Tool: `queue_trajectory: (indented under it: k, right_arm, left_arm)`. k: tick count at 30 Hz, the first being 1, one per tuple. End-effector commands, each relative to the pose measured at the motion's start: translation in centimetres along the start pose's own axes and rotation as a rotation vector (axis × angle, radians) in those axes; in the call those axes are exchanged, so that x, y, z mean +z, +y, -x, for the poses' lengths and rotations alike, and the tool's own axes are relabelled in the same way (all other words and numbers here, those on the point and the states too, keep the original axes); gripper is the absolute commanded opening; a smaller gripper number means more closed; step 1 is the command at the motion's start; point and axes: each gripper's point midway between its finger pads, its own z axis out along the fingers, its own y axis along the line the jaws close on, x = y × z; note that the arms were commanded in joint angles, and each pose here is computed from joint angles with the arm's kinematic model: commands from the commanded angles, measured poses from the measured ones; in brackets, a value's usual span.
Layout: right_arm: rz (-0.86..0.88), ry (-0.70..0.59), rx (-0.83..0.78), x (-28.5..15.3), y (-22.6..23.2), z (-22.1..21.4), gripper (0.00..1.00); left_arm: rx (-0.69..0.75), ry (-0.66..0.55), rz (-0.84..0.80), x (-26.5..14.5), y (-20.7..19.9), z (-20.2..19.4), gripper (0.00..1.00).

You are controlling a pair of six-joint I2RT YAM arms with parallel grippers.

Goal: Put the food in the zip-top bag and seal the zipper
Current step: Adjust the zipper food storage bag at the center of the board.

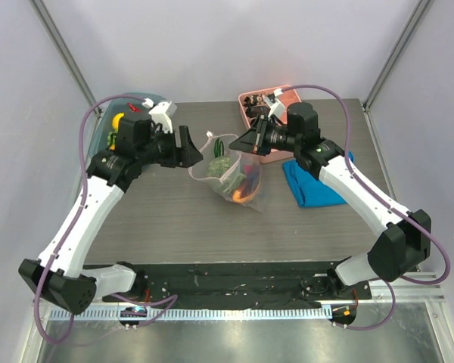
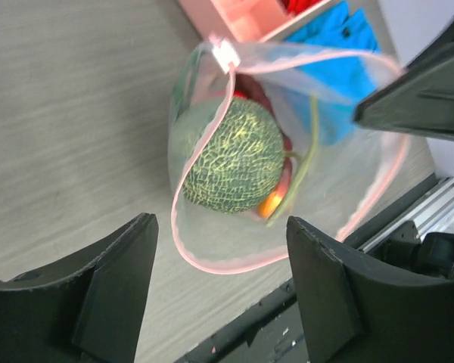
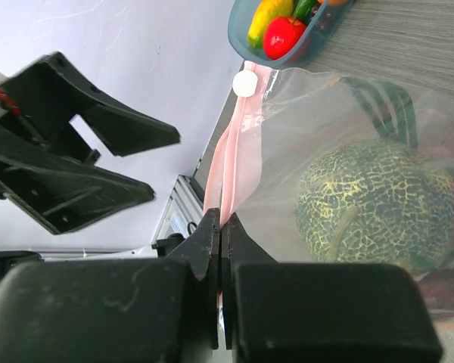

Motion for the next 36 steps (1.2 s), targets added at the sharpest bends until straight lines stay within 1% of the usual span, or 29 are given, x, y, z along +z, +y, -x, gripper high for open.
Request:
queue_trajectory:
  k: [1, 3, 5, 6, 7, 8, 9, 10, 11, 12, 14, 16, 18, 20, 22, 23, 25, 27, 29, 30, 31, 32, 33, 34, 35, 36]
  right_arm:
    - [0.108, -0.095, -0.103, -1.2, 3.9, 2.5, 0.01]
    - [0.11, -0.09, -0.104, -1.2, 3.8, 2.4, 0.01]
    - [0.12, -0.089, -0.107, -1.4, 4.2, 2.4, 0.01]
    - [0.126, -0.085, -0.112, -1.4, 4.3, 2.3, 0.01]
    - [0.124, -0.085, -0.12, -1.7, 4.4, 2.4, 0.01]
    - [0.119, -0.082, -0.129, -1.8, 4.4, 2.3, 0.01]
    - [0.103, -0.08, -0.137, -1.9, 4.2, 2.3, 0.01]
    - [0.071, -0.059, -0.161, -2.1, 3.6, 1.9, 0.01]
    - [0.054, -0.055, -0.172, -2.4, 3.4, 1.7, 0.01]
    - [0.04, -0.045, -0.182, -2.5, 3.1, 1.5, 0.01]
    - [0.017, -0.018, -0.202, -2.8, 2.5, 0.8, 0.01]
    - [-0.016, -0.008, -0.198, -2.8, 1.6, 0.4, 0.01]
    - [-0.038, 0.001, -0.207, -2.4, 0.8, 0.3, 0.01]
    - [-0.052, 0.001, -0.212, -2.1, 0.2, 0.3, 0.01]
    - [-0.071, 0.008, -0.209, -1.6, -0.9, 0.0, 0.01]
    - [-0.068, 0.016, -0.213, -1.5, -1.1, -0.4, 0.01]
    - [-0.091, 0.038, -0.202, -1.3, -2.7, -1.4, 0.01]
    - [-0.105, 0.05, -0.206, -1.1, -3.6, -2.0, 0.01]
    - [-0.109, 0.048, -0.208, -1.0, -3.7, -2.0, 0.01]
    - [-0.102, 0.042, -0.21, -1.0, -3.4, -1.8, 0.01]
    - [-0.098, 0.035, -0.21, -1.0, -3.2, -1.4, 0.01]
    - [-0.096, 0.035, -0.212, -0.8, -3.1, -1.3, 0.01]
    - [-0.095, 0.036, -0.213, -0.8, -3.1, -1.3, 0.01]
    - [-0.092, 0.031, -0.216, -0.8, -2.9, -1.1, 0.01]
    - [-0.091, 0.028, -0.215, -0.8, -2.8, -1.0, 0.01]
    - [-0.086, 0.031, -0.214, -0.7, -2.7, -1.0, 0.01]
  left_arm:
    - [-0.03, 0.176, 0.03, 1.7, 1.4, -3.7, 0.74]
    - [-0.044, 0.214, 0.059, 2.6, 2.3, -4.8, 0.74]
    - [-0.048, 0.236, 0.078, 3.6, 3.0, -5.4, 0.7]
    - [-0.05, 0.237, 0.075, 3.8, 2.9, -5.3, 0.66]
    - [-0.046, 0.247, 0.03, 3.8, 2.1, -5.2, 0.4]
    - [-0.025, 0.229, -0.049, 3.3, 0.4, -3.8, 0.2]
    - [-0.005, 0.211, -0.128, 2.7, -1.4, -2.9, 0.07]
    - [0.007, 0.193, -0.219, 1.7, -3.6, -2.0, 0.0]
    - [0.049, 0.123, -0.289, 0.6, -6.2, 0.0, 0.0]
    - [0.066, 0.08, -0.333, -0.8, -7.9, 1.1, 0.0]
    - [0.07, 0.061, -0.407, -2.2, -10.6, 2.0, 0.0]
    - [0.026, 0.102, -0.413, -1.6, -10.8, 1.4, 0.0]
    - [-0.018, 0.182, -0.358, -0.1, -9.3, -0.7, 0.0]
    - [-0.063, 0.222, -0.309, 1.6, -7.0, -2.0, 0.0]
    - [-0.132, 0.2, -0.274, 2.7, -4.9, -1.3, 0.0]
    - [-0.164, 0.215, -0.271, 3.2, -4.1, -1.9, 0.0]
    - [-0.17, 0.234, -0.229, 3.7, -2.6, -2.3, 0.0]
    - [-0.143, 0.251, -0.217, 4.0, -1.9, -2.8, 0.0]
    - [-0.117, 0.243, -0.232, 3.4, -2.2, -2.8, 0.08]
    - [-0.108, 0.228, -0.236, 3.1, -2.2, -2.5, 0.14]
    - [-0.096, 0.209, -0.252, 2.6, -2.1, -2.0, 0.31]
    - [-0.086, 0.182, -0.254, 2.2, -1.9, -1.2, 0.41]
    - [-0.078, 0.152, -0.249, 1.5, -1.7, -0.4, 0.53]
    - [-0.087, 0.108, -0.203, 1.1, 0.0, 0.8, 0.71]
    - [-0.083, 0.061, -0.187, 0.6, 0.6, 2.2, 0.76]
    - [-0.085, 0.028, -0.17, 0.2, 1.5, 3.3, 0.87]
